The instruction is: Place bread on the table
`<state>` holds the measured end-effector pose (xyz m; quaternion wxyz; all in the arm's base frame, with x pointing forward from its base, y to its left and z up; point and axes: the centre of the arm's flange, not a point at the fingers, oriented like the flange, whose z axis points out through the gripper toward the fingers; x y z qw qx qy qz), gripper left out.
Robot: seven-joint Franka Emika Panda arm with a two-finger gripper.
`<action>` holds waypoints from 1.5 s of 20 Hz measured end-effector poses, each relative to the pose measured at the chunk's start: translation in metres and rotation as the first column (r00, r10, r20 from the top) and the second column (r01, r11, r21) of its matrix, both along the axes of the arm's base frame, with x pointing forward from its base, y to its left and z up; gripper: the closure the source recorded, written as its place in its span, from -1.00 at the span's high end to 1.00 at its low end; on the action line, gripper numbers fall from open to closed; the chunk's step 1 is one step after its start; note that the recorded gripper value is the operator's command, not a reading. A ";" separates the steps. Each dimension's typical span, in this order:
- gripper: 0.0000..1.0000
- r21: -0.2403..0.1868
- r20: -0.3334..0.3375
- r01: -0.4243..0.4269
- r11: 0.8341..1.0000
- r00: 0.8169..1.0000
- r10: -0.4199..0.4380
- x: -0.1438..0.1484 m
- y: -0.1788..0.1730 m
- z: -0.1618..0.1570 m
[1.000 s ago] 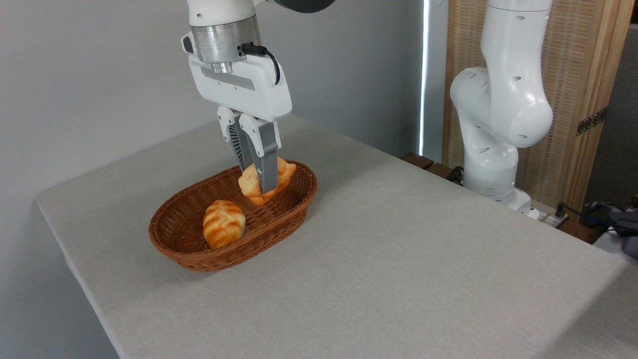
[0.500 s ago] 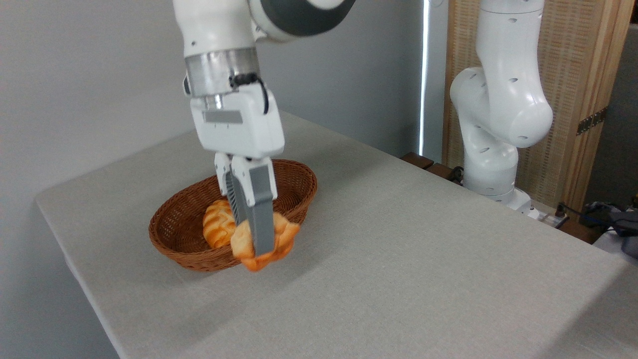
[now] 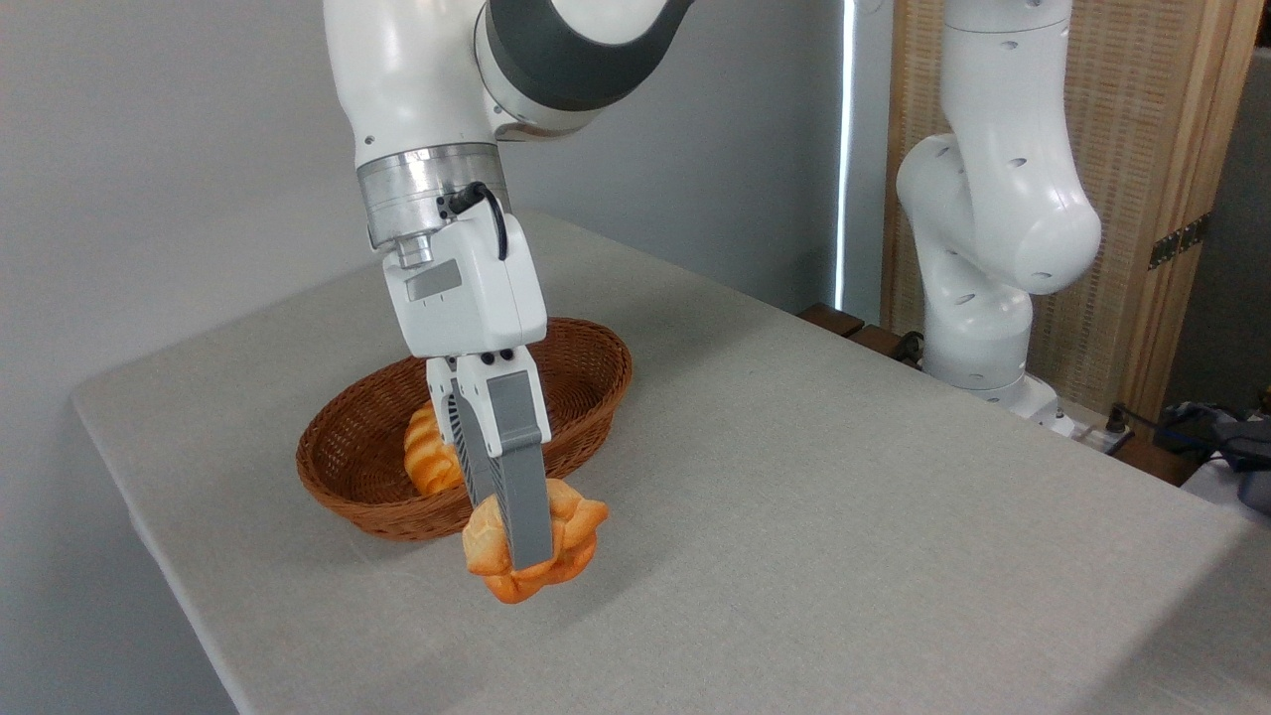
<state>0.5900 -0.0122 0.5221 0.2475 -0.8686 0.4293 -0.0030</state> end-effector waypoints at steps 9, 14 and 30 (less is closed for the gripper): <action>1.00 0.005 0.001 0.001 1.000 1.000 -0.001 0.000 0.000 0.000; 1.00 0.004 0.004 -0.005 1.000 1.000 0.005 0.000 0.000 0.001; 1.00 -0.445 -0.204 -0.311 0.840 0.948 0.243 -0.031 -0.042 0.065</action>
